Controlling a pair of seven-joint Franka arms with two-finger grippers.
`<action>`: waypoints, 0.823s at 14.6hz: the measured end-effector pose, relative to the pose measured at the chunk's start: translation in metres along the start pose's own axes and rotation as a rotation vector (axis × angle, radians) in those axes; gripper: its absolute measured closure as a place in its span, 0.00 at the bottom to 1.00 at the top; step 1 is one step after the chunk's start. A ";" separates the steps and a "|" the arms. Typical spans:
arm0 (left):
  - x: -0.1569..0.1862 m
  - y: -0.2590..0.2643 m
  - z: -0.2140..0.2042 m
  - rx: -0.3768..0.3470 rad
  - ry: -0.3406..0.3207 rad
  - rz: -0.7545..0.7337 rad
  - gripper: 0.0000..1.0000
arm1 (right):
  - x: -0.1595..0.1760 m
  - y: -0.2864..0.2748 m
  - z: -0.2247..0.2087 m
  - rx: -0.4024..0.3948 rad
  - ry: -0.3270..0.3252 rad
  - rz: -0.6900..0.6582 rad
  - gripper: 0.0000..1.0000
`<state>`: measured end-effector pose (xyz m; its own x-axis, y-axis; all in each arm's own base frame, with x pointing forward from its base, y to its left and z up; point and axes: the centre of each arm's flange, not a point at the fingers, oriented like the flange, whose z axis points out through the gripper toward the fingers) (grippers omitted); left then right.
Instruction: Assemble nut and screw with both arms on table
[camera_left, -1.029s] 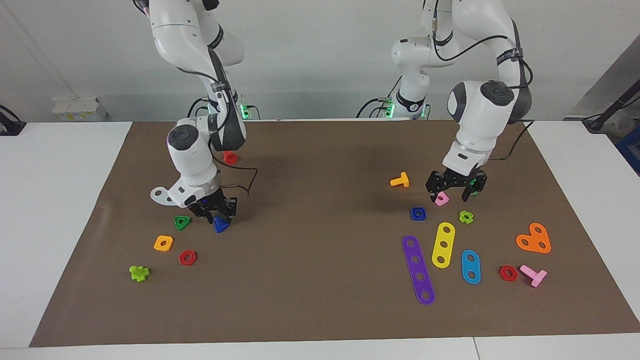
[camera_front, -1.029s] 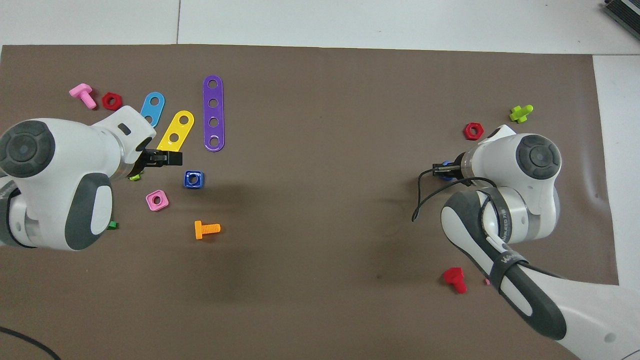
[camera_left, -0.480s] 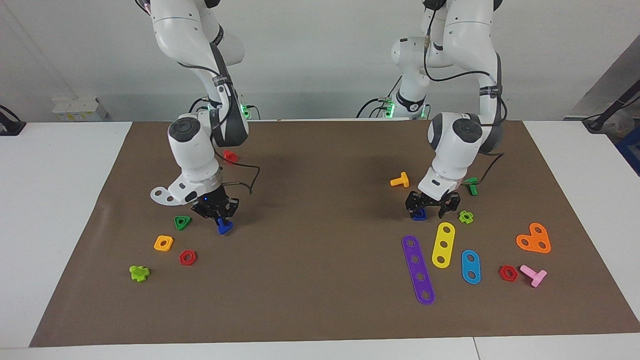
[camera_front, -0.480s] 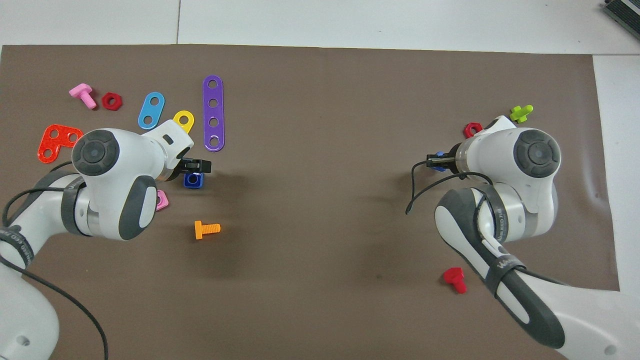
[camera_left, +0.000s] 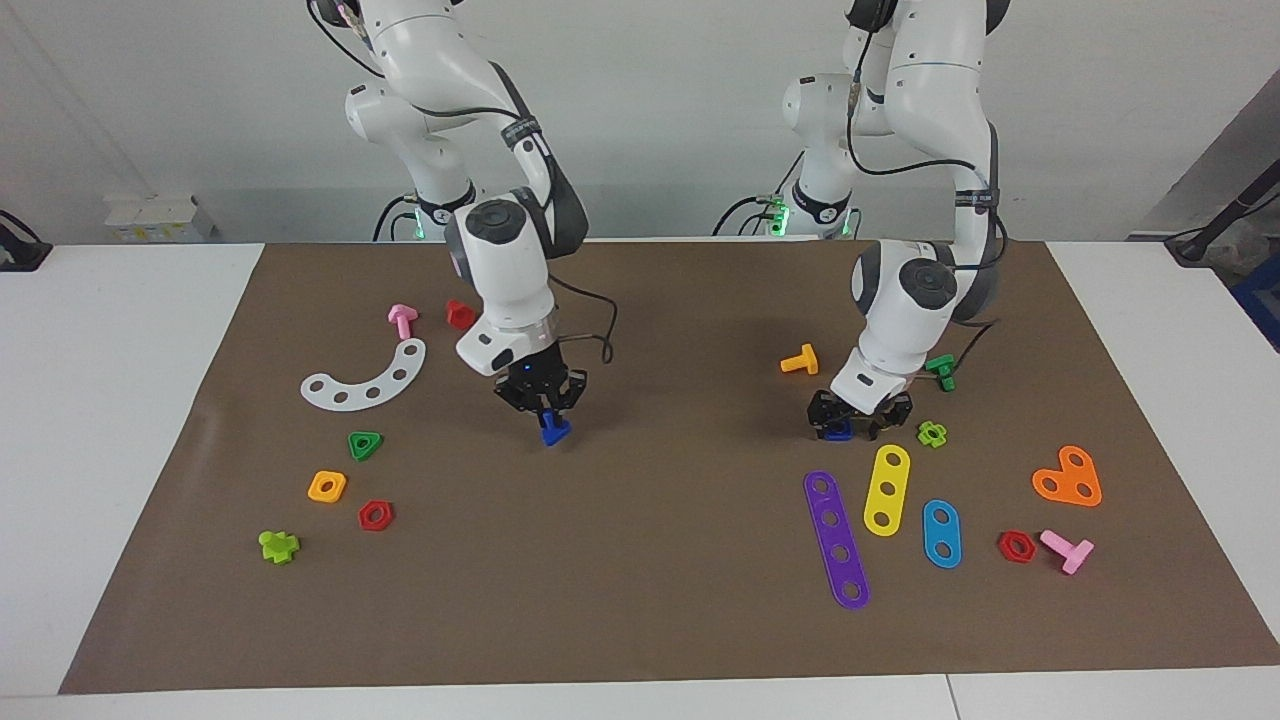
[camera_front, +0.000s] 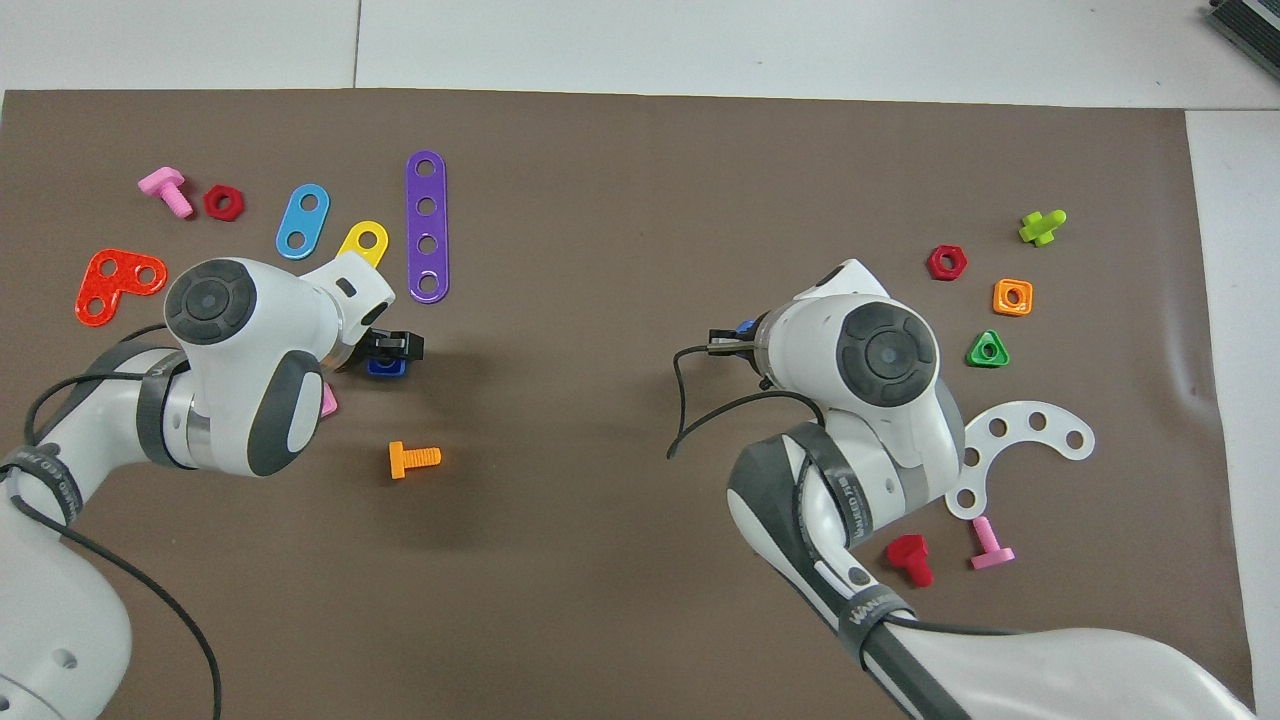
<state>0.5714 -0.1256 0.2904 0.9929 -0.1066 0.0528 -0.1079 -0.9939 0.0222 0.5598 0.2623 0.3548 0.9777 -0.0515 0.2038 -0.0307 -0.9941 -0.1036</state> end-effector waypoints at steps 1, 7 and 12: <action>-0.001 0.000 0.000 0.001 -0.011 0.000 0.16 | -0.002 -0.017 -0.001 0.009 0.005 -0.009 0.81; -0.004 0.006 -0.001 0.004 -0.036 0.011 0.26 | -0.012 -0.091 0.029 -0.030 0.010 -0.013 0.81; -0.002 0.007 -0.004 0.004 -0.030 0.013 0.51 | -0.019 -0.105 0.048 -0.063 0.017 -0.006 0.65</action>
<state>0.5683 -0.1324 0.2940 0.9925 -0.1202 0.0234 -0.1206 -0.9925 0.0181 0.5548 0.3724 0.3154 0.9741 -0.0465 0.2212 -0.0385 -0.9984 -0.0407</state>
